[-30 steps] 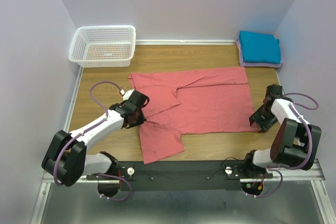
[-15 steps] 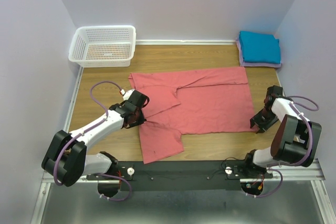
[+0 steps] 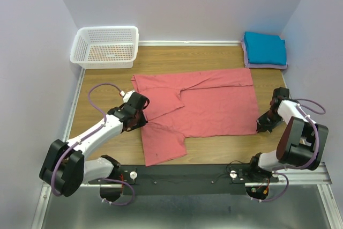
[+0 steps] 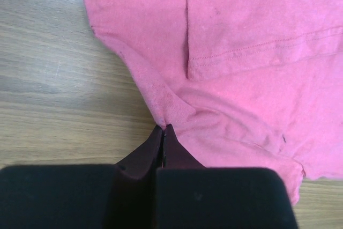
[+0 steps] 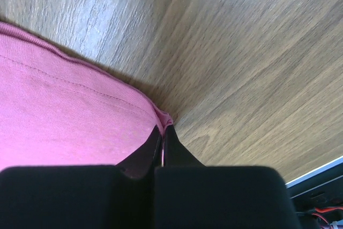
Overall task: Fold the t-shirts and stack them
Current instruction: Fold the tshirt
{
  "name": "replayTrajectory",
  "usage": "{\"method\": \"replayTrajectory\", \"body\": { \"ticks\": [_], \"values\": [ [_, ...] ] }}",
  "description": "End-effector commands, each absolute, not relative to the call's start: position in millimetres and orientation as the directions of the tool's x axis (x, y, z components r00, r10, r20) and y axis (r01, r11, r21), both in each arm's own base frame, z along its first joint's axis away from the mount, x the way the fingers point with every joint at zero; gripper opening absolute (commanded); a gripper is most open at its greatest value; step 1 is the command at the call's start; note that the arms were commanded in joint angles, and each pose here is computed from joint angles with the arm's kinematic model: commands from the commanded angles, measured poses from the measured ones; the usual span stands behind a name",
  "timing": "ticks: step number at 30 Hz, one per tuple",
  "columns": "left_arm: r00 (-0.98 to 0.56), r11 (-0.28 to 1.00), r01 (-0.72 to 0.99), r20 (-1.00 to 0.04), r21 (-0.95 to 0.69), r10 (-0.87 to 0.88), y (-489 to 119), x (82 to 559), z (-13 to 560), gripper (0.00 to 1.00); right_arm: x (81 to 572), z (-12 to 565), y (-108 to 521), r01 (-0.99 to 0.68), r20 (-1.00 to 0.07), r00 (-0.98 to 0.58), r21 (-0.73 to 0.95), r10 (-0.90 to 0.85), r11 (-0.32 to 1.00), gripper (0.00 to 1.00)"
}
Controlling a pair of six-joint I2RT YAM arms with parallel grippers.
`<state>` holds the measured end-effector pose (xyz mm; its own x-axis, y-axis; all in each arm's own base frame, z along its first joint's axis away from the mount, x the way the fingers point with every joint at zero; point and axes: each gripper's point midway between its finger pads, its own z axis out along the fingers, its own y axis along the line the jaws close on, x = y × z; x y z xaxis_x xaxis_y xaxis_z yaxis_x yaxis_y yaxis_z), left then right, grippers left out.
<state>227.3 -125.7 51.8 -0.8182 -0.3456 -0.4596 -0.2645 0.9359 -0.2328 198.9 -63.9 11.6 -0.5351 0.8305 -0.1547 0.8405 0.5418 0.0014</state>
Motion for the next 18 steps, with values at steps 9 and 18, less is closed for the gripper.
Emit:
{"method": "replayTrajectory", "body": {
  "ticks": [9,18],
  "values": [
    [-0.816,0.930,-0.247,-0.460,-0.271,-0.351,-118,222,72,0.00,199,40,-82,0.827,-0.235,-0.551,-0.026,0.801,0.561,0.01],
    [-0.819,0.923,-0.248,-0.445,-0.295,-0.362,-109,240,76,0.00,231,65,-85,0.771,-0.273,-0.601,0.049,0.751,0.635,0.01]
  ]
}}
